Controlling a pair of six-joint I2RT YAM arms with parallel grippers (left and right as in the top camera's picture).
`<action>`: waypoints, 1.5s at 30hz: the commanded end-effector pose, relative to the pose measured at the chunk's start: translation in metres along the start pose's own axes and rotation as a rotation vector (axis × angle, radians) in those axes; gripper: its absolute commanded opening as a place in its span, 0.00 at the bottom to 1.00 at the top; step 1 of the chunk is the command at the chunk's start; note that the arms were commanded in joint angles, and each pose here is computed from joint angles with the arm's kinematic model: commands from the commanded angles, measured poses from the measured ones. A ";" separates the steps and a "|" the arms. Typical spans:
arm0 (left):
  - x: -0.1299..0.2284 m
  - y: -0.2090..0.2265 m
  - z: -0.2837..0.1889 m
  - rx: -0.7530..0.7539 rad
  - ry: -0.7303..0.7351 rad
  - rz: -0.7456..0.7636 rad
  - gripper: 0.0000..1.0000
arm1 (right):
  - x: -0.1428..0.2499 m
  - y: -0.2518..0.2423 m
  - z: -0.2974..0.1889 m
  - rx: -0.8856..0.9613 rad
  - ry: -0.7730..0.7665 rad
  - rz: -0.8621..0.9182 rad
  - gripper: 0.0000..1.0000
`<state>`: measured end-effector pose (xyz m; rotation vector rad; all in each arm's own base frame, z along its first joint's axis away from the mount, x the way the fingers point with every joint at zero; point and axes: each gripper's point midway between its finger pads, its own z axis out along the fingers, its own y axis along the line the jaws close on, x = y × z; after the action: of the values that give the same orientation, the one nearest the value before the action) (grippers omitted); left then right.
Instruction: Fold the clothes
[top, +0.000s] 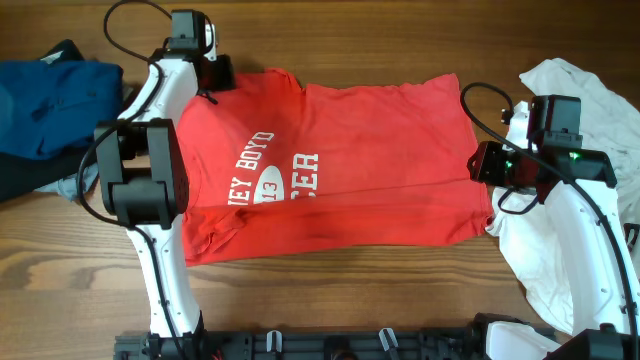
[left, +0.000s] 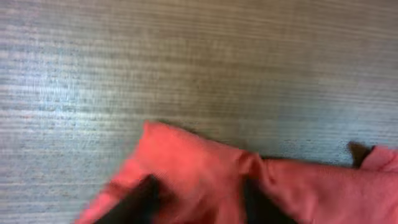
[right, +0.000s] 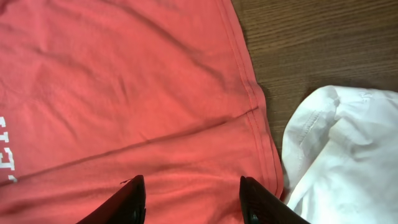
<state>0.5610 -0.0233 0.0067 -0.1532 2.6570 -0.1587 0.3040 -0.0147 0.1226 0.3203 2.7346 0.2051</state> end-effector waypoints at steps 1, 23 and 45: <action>0.025 0.006 0.016 -0.011 0.081 -0.007 0.17 | -0.004 0.001 -0.004 -0.006 -0.014 0.004 0.49; 0.052 0.012 -0.007 -0.047 0.206 -0.073 0.04 | -0.193 0.033 0.118 -0.039 -0.064 -0.146 0.52; 0.052 0.011 -0.008 -0.049 0.207 -0.094 0.04 | -0.173 0.027 0.212 0.042 -0.007 -0.055 0.06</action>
<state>0.5219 -0.0219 0.0021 -0.2424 2.8171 -0.1566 0.5507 -0.0117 0.0055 0.2536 2.7069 0.1568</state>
